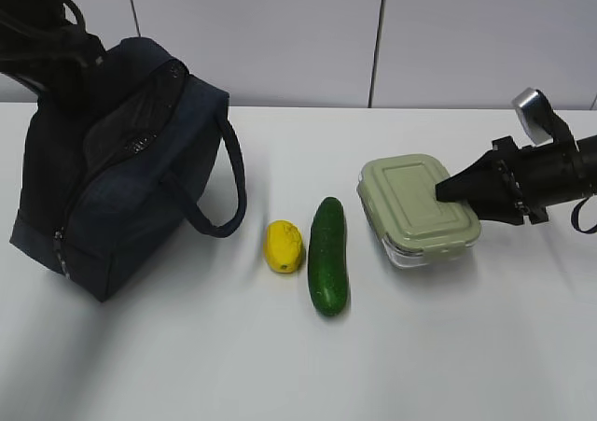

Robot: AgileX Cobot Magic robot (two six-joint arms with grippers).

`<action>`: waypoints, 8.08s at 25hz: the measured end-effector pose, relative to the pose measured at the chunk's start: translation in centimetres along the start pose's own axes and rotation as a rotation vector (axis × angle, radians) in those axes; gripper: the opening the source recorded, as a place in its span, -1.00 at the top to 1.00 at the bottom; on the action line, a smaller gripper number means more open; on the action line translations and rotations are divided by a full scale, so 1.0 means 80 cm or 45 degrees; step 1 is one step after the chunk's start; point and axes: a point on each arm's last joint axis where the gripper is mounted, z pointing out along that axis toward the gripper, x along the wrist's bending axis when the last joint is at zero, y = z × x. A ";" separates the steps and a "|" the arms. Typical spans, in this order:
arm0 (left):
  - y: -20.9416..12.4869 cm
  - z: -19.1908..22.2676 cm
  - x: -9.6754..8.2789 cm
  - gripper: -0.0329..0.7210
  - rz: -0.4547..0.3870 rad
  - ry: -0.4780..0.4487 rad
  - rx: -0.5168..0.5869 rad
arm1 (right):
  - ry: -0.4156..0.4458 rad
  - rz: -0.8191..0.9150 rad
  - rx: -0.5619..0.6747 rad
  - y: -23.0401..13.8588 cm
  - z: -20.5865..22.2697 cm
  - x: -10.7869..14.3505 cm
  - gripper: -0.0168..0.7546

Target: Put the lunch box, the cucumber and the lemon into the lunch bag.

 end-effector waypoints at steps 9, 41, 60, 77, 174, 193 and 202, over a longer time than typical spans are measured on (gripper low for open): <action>0.000 0.001 0.000 0.90 -0.002 0.001 0.003 | 0.025 -0.120 -0.043 0.023 -0.007 0.060 0.04; 0.005 0.014 -0.025 0.90 0.020 -0.093 0.021 | 0.331 -0.425 0.091 0.040 0.089 0.248 0.04; 0.009 0.002 -0.040 0.90 -0.019 -0.244 -0.066 | 0.310 -0.448 0.127 0.036 0.093 0.247 0.04; 0.010 -0.013 -0.051 0.90 -0.007 -0.355 -0.126 | 0.268 -0.393 0.187 0.035 0.111 0.222 0.04; 0.015 0.014 -0.035 0.91 -0.089 -0.485 -0.066 | 0.307 -0.371 0.107 0.039 0.139 0.218 -0.26; 0.009 0.015 0.009 0.91 -0.159 -0.417 -0.076 | -0.233 -0.439 0.377 0.024 0.078 0.211 -0.26; 0.011 0.030 0.011 0.91 -0.163 -0.422 -0.042 | -0.627 -0.435 0.492 0.008 0.092 0.200 -0.23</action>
